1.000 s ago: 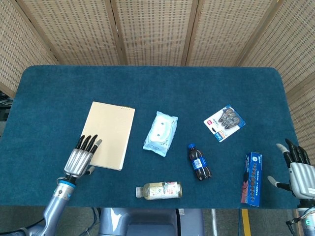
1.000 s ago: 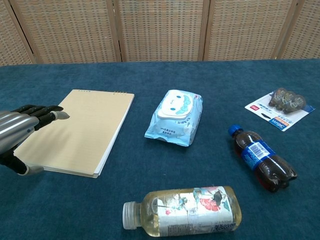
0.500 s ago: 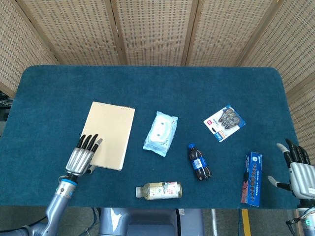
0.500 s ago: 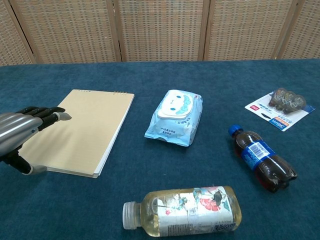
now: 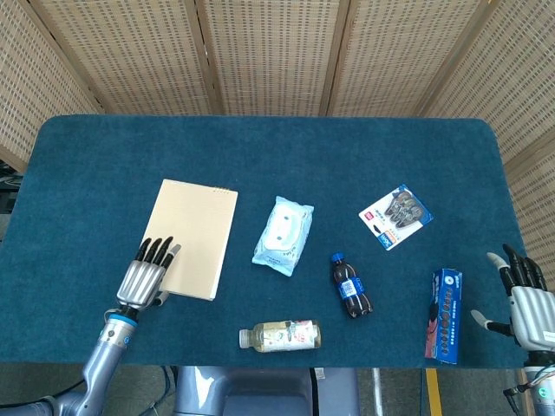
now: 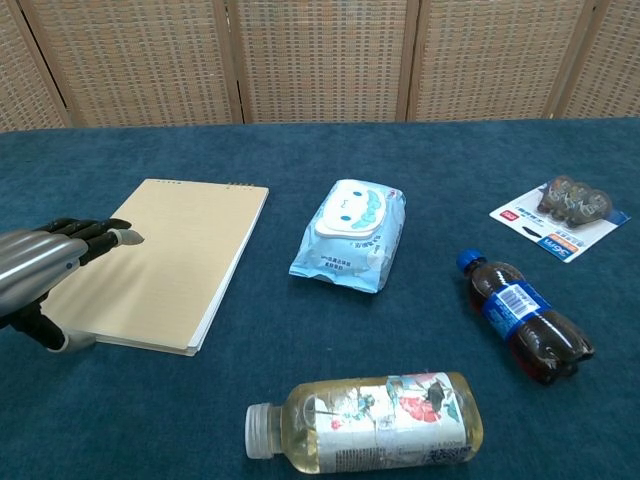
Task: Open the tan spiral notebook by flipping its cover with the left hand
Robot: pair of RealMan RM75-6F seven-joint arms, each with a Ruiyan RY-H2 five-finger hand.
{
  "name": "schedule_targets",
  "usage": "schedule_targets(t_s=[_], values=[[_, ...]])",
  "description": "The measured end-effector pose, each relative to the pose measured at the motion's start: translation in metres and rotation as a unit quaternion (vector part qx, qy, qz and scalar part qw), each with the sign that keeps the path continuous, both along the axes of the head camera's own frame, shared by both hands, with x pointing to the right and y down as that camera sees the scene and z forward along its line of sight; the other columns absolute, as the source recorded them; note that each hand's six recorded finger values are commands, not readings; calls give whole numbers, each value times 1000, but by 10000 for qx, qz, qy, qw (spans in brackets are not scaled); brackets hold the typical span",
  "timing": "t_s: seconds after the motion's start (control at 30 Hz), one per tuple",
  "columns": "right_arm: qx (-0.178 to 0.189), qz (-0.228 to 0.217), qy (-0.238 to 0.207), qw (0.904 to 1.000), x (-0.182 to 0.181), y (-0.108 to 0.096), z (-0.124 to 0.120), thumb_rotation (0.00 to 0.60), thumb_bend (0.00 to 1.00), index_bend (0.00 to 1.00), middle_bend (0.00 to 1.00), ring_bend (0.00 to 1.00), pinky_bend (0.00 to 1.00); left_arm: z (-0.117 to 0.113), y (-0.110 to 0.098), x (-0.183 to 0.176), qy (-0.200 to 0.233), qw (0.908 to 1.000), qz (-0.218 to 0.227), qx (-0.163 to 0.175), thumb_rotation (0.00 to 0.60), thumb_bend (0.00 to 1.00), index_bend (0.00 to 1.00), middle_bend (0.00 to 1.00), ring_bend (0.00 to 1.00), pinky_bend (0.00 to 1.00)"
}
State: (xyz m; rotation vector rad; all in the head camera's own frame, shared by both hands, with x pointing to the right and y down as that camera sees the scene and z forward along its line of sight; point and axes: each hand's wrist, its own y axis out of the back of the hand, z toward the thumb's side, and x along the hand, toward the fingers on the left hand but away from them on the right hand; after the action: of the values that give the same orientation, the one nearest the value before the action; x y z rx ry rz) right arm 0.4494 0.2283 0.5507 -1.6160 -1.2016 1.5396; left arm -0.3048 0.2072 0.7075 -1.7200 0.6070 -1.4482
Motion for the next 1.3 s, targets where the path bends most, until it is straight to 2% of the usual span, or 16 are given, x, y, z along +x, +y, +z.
schedule_targets(t_s=[0.3, 0.8, 1.3], values=[[48, -4, -36, 10000, -2, -1, -1, 600, 156, 110, 0, 0, 0, 6, -5, 0, -39, 10000, 0, 53, 600, 243, 0, 0, 0, 0], [66, 22, -63, 10000, 0, -1, -2, 600, 156, 110, 0, 0, 0, 10, -9, 10, 18, 9992, 172, 349, 600, 390, 0, 0, 0, 0], [60, 42, -82, 9999, 0, -1, -2, 600, 156, 110, 0, 0, 0, 15, -19, 13, -138, 9967, 394, 692, 600, 482, 0, 0, 0, 0]])
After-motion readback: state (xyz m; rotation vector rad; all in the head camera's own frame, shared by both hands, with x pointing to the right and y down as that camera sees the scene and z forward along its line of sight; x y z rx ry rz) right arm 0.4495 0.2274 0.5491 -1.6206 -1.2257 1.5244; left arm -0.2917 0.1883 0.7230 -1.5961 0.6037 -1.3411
